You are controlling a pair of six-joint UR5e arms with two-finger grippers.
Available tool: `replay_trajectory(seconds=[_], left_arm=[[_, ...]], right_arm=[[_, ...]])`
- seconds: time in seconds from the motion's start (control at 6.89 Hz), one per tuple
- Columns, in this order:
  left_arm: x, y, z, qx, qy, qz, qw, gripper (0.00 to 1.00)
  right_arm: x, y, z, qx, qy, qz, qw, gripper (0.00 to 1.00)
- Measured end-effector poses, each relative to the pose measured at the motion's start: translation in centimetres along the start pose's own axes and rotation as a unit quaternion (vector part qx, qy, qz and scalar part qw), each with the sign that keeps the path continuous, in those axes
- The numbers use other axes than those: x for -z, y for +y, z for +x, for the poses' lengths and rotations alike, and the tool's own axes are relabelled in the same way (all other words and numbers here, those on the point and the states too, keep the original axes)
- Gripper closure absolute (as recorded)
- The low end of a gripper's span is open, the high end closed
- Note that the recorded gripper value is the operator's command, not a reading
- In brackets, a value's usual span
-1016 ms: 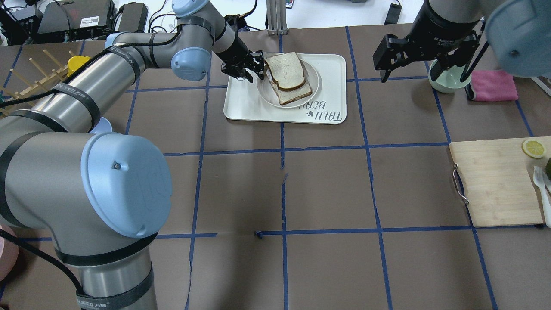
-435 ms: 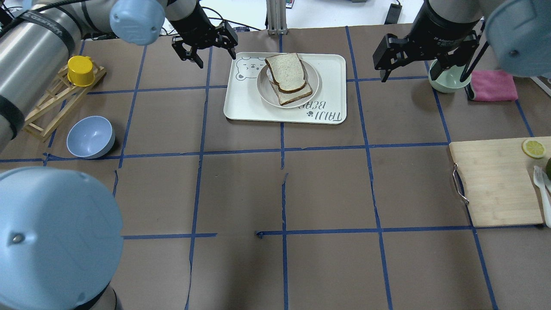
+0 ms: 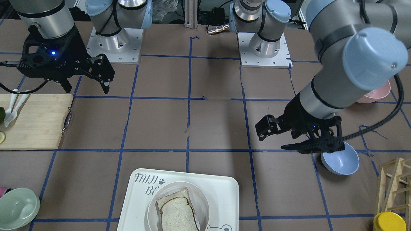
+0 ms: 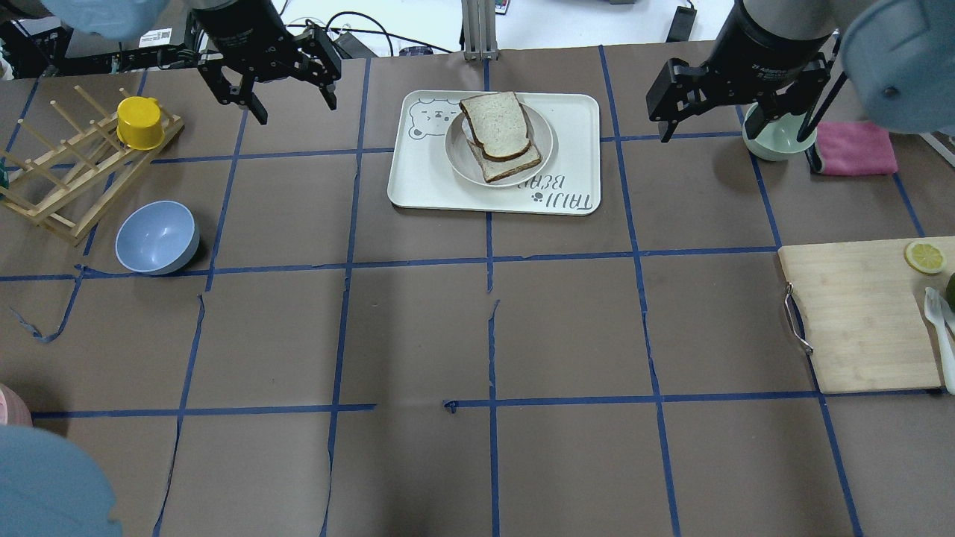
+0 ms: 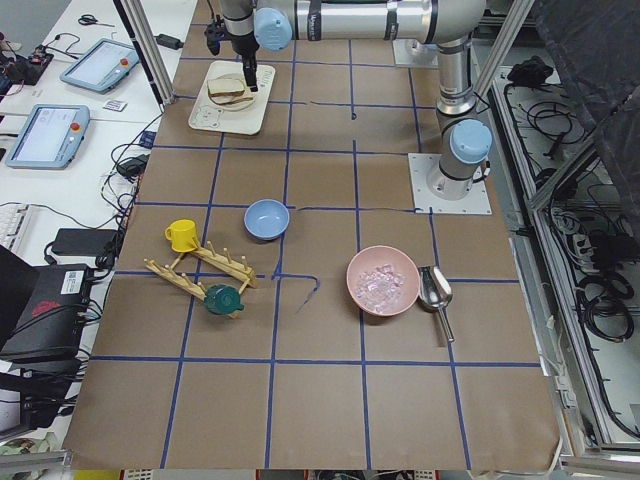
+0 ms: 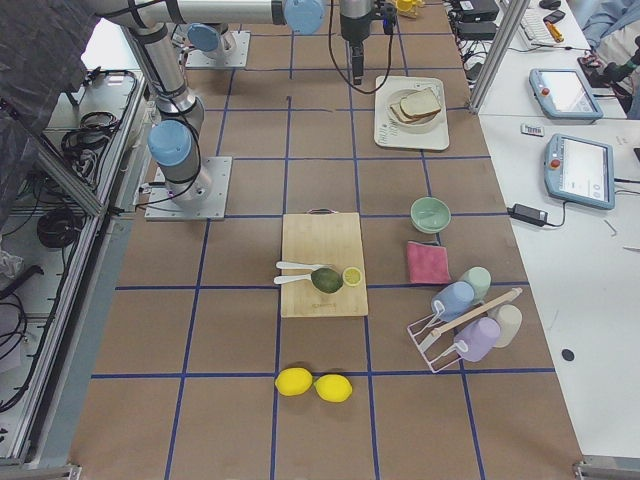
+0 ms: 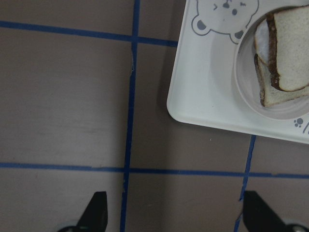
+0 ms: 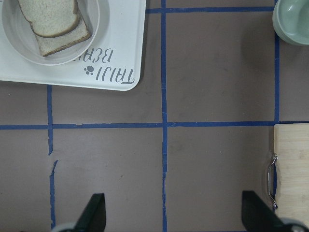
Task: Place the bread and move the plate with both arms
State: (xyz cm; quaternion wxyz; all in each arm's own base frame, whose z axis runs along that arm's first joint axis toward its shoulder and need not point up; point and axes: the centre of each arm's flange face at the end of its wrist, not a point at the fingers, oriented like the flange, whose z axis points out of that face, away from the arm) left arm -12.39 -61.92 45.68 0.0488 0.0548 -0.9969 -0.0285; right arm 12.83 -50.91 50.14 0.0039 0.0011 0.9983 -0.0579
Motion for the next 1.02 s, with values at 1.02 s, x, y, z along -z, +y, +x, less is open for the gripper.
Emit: replay_trajectory(seconds=[1.02], left_arm=[[0.6,10.7,-3.9,0.012,-0.039,0.009,0.9991,0.0]], right_arm=[[-0.2,0.0,0.0,0.001,0.0,-0.003,1.0,0.0]])
